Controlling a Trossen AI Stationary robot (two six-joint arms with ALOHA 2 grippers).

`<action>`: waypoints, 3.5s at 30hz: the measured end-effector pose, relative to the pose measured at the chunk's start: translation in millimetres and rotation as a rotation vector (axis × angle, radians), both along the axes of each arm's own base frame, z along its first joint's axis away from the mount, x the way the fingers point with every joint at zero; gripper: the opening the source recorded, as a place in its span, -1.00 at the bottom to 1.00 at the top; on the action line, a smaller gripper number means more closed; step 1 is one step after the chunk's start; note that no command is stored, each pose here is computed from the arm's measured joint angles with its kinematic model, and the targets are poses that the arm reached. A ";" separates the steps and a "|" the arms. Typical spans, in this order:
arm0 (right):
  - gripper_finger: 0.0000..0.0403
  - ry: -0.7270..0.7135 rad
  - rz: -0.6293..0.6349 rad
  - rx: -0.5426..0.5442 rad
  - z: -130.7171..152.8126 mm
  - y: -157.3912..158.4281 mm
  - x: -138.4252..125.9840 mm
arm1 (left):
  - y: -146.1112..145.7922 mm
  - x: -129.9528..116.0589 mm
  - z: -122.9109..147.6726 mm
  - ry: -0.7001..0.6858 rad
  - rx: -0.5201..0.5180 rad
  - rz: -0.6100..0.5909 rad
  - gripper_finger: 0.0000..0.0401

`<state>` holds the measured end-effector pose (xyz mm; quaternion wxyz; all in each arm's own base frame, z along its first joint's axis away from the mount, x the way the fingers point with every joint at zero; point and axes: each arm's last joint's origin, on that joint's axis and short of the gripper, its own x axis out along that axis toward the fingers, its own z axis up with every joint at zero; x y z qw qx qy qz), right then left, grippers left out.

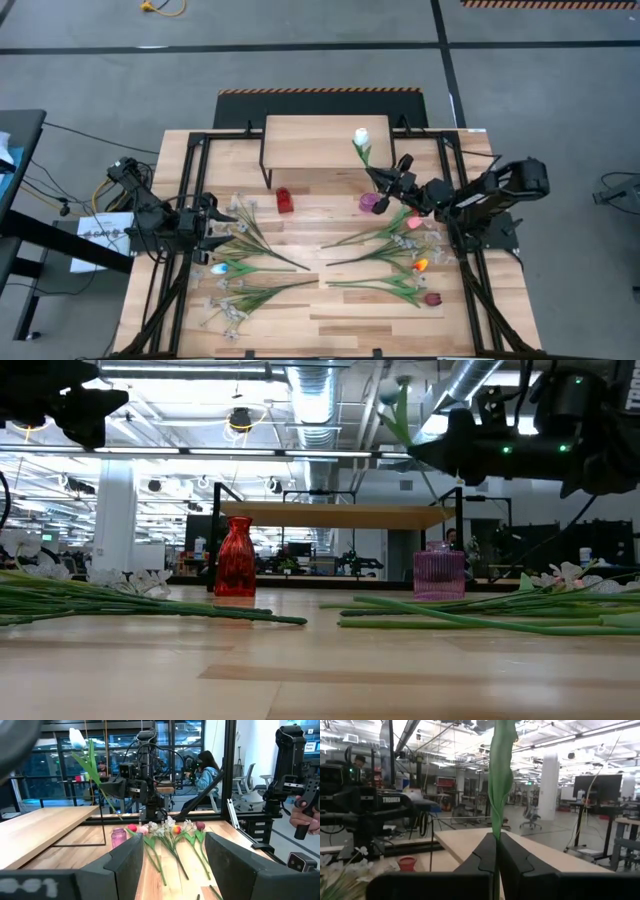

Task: Pick and place flowers into a vace then onto a shelf
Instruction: Put the top white tulip into the pink vase, then put the bottom white flowers into the pink vase

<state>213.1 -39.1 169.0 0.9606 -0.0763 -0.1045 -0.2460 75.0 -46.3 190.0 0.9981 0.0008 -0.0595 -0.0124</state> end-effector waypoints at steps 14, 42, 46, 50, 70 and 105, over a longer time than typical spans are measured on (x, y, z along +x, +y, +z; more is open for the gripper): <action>-1.00 0.077 -0.023 0.016 -15.2 4.2 10.6 | -0.1 0.1 -0.8 0.007 0.003 -0.002 0.02; -1.00 0.144 -0.015 -0.003 -29.1 -8.5 29.1 | -0.3 0.2 -1.8 0.014 0.001 -0.005 0.02; -1.00 0.144 -0.009 -0.005 -29.5 -6.4 31.5 | -0.4 0.3 -2.2 0.018 -0.010 -0.006 0.02; -1.00 0.130 -0.003 -0.012 -26.0 -4.3 31.3 | -0.3 0.3 -2.2 0.018 -0.011 -0.007 0.02; -0.78 0.169 -0.101 -0.002 -30.2 17.7 18.1 | -0.3 0.2 -2.1 0.017 -0.015 -0.007 0.02; -0.70 0.167 -0.045 -0.107 52.5 85.5 -44.2 | -0.4 0.2 -1.8 0.014 -0.018 -0.010 0.02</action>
